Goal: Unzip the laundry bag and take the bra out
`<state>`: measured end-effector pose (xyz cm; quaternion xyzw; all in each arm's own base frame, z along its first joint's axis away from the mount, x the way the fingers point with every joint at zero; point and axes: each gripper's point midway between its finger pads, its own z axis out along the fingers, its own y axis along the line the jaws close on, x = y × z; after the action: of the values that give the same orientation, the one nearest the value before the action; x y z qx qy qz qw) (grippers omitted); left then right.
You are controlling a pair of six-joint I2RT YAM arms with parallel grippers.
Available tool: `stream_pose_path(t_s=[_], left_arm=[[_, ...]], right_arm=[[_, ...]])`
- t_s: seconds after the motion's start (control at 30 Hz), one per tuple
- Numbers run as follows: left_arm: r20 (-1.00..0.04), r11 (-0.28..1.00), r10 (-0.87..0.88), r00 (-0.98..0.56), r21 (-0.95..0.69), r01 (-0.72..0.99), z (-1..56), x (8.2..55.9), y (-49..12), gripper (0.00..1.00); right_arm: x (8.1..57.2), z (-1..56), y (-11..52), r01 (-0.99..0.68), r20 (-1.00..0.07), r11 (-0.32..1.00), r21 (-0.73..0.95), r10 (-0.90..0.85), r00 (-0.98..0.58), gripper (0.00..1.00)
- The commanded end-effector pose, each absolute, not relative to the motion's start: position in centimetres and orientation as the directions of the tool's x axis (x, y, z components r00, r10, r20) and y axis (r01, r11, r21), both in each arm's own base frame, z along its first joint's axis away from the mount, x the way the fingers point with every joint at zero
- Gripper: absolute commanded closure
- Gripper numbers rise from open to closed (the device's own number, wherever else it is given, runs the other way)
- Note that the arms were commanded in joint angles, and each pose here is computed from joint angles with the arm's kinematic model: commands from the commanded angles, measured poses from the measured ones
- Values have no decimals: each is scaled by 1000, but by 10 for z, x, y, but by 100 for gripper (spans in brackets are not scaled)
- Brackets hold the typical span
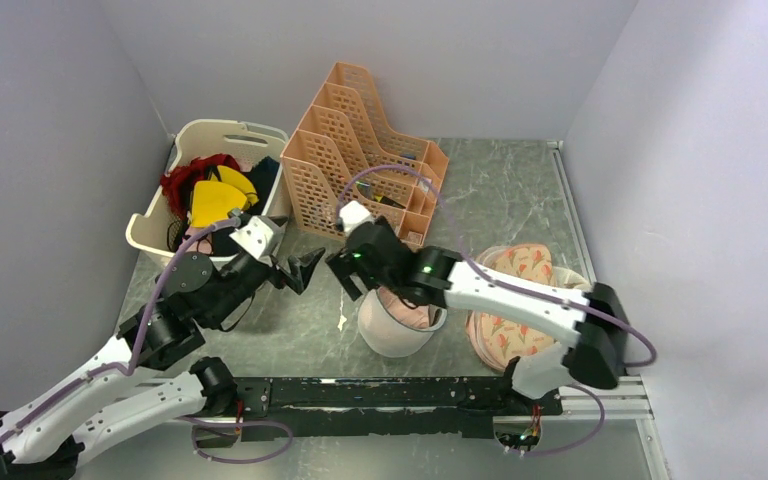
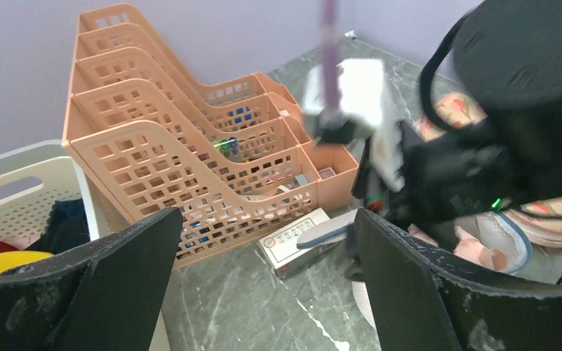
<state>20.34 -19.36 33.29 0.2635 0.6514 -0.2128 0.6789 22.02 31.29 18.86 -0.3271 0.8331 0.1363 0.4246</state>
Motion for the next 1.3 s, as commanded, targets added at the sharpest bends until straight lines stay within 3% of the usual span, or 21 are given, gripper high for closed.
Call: stream_pose_path(t_s=[0.0,0.17,0.37,0.5,0.67,0.8,1.03,1.27], left_arm=[[-997,814,38,63,68,577,337,213,-186,0],[-997,810,49,56,73,582,336,213,-188,0],[-997,823,39,64,68,564,338,213,-182,0],[-997,845,16,75,54,531,343,213,-171,0],[-996,871,-13,90,33,491,348,213,-159,0],[-996,888,-24,88,19,459,348,214,-152,1],[-998,875,2,63,32,482,341,217,-163,0],[-995,800,100,3,82,595,318,221,-201,0]], right_arm=[[242,175,298,-546,-673,750,-373,-624,-397,12],[261,165,305,-468,-587,704,-534,-707,-394,19],[270,148,310,-431,-543,684,-588,-729,-416,48],[267,145,313,-463,-602,737,-493,-673,-430,65],[263,146,314,-515,-668,786,-341,-588,-456,78],[262,165,317,-506,-735,823,-256,-506,-451,100],[263,266,315,-444,-939,896,8,-146,-311,100],[236,326,289,-481,-929,796,368,297,-219,100]])
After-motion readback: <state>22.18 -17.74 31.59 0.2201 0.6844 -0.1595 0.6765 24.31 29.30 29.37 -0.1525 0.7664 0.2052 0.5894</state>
